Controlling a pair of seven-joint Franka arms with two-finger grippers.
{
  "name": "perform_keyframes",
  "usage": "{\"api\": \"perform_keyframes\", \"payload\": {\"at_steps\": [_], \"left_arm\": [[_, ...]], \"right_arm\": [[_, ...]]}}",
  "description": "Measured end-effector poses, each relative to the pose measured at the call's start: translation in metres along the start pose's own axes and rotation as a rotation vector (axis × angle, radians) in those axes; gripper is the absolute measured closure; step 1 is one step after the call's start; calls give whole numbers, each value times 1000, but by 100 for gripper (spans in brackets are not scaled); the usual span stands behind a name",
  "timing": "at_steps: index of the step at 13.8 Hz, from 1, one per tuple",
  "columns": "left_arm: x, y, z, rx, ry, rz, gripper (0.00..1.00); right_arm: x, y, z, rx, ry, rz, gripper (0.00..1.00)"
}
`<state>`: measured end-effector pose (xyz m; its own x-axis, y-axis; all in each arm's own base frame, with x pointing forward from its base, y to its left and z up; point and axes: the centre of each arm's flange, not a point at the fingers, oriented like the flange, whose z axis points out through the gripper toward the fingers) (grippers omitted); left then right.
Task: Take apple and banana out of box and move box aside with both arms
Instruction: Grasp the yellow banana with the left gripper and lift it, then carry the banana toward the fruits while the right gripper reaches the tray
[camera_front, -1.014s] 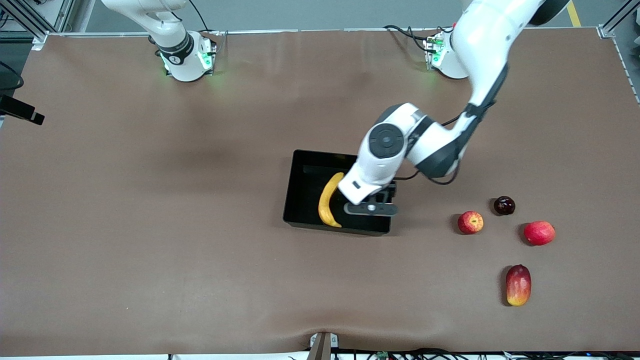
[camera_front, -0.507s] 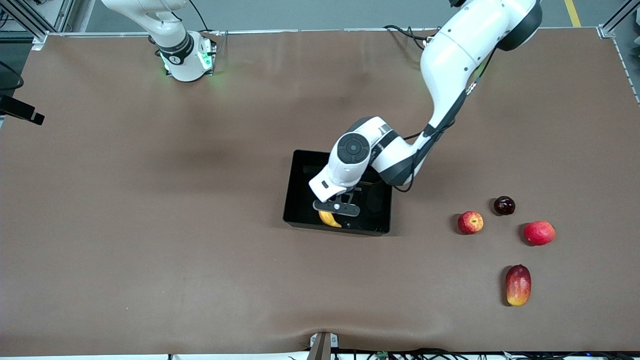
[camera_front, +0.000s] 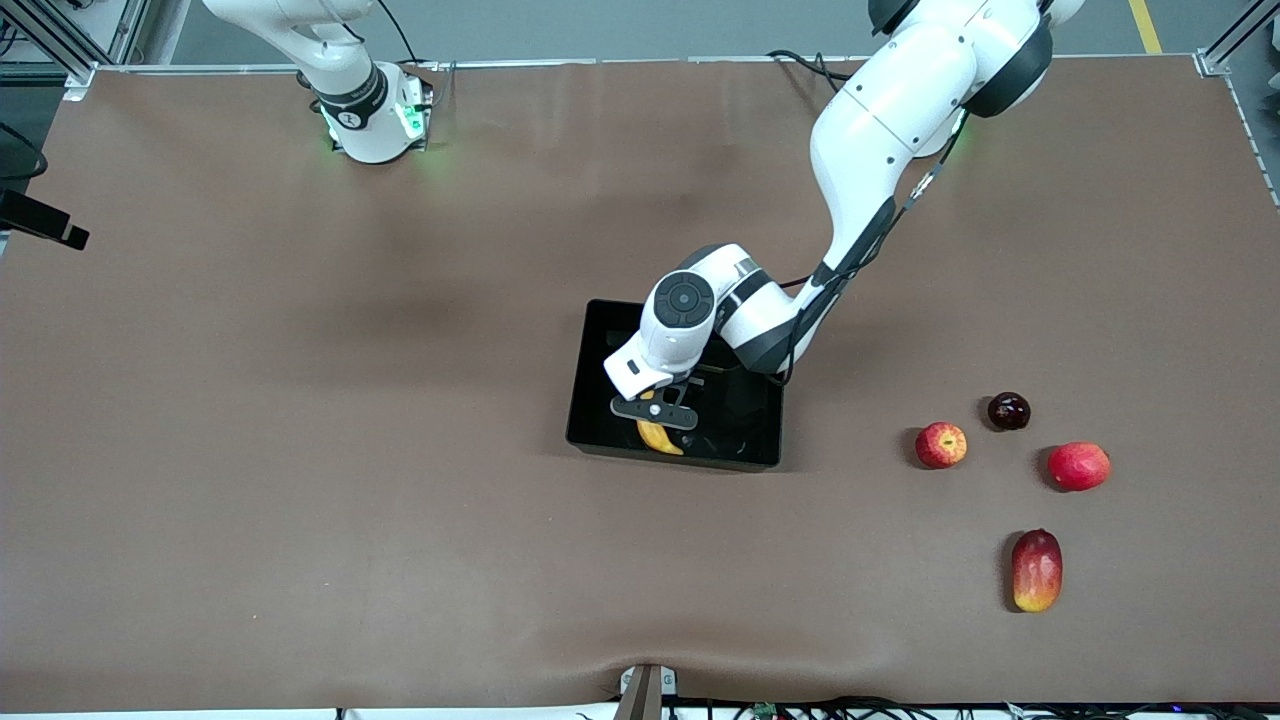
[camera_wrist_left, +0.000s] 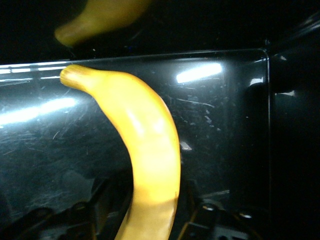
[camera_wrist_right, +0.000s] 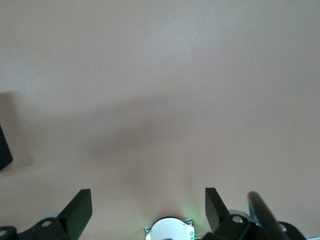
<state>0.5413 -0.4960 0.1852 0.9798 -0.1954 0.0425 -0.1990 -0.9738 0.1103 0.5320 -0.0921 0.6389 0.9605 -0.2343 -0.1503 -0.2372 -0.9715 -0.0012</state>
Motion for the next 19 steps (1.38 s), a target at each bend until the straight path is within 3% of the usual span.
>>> {"api": "perform_keyframes", "payload": {"at_steps": [2,9,14,17,19], "left_arm": [[1,0,-1,-2,5,2,63],[17,-1,-25,13,73,28,64],[48,-49,-57,35,94,-42,64],[67,-87,-101,66,93,-103,64],[78,-111,-137,66,108,-130,64]], "right_arm": [[0,0,0,0,-1,0,0],[22,-11,31,-17,-62,-10,0],[36,-57,66,-29,-130,-76,0],[29,-93,72,46,-157,-103,0],[23,-126,79,91,-177,-54,0]]}}
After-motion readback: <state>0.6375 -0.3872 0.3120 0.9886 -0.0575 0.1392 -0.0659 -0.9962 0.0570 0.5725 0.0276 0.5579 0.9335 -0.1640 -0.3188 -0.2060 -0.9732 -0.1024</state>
